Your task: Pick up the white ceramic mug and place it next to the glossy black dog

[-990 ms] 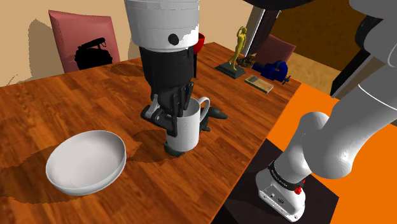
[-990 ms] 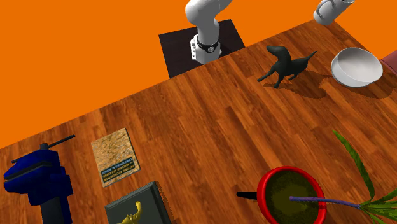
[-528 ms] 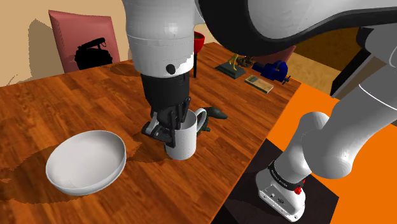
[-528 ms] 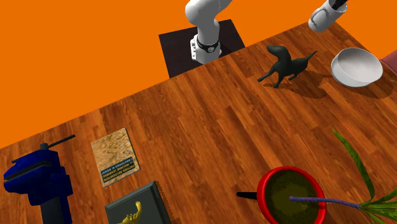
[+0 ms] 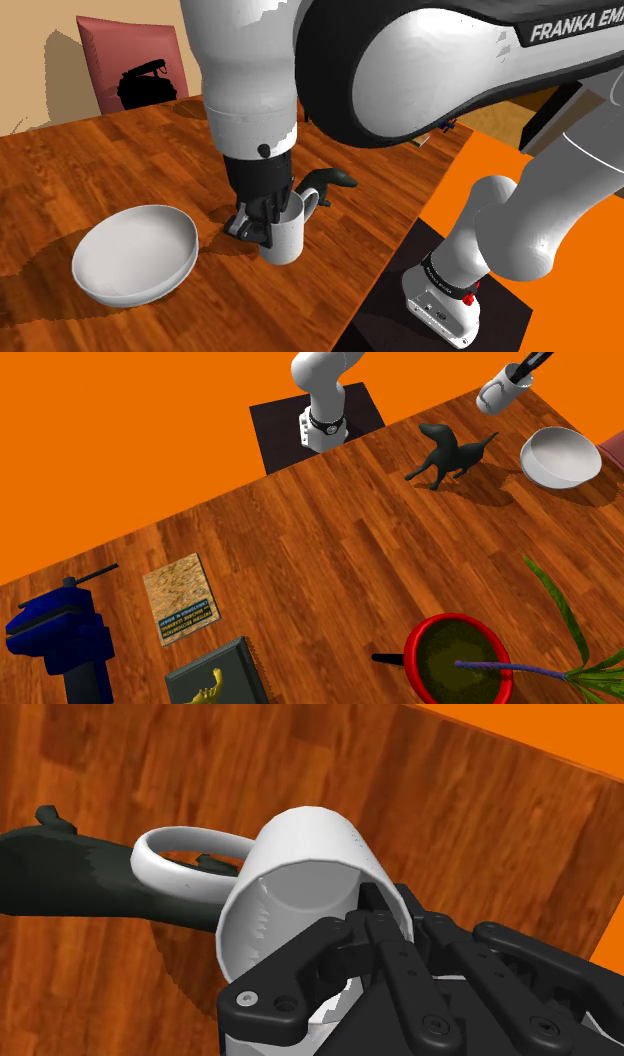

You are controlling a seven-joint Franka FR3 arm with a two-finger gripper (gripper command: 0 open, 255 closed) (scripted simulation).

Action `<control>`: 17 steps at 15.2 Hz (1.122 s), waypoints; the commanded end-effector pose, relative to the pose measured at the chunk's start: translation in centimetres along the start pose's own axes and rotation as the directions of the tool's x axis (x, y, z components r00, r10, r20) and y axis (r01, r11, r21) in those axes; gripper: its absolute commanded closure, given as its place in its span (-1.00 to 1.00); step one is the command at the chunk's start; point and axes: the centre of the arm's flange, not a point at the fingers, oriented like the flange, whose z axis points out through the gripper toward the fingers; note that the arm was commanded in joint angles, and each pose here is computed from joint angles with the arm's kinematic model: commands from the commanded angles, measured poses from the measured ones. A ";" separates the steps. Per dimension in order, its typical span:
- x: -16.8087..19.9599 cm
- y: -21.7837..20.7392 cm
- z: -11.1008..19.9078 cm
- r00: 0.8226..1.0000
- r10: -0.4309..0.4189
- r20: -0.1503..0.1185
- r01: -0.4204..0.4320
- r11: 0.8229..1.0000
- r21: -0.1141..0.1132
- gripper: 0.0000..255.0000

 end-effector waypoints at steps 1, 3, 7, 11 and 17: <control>0.2 0.0 1.1 1.000 0.000 0.000 0.000 1.000 0.000 1.00; 0.4 0.0 2.1 1.000 0.000 0.000 0.000 1.000 0.000 1.00; 0.8 -0.1 4.2 1.000 0.000 0.000 0.000 1.000 0.000 1.00; 1.1 -0.1 6.3 1.000 0.000 0.000 0.000 1.000 0.000 1.00; 1.6 -0.2 9.4 1.000 0.000 0.000 0.000 1.000 0.000 1.00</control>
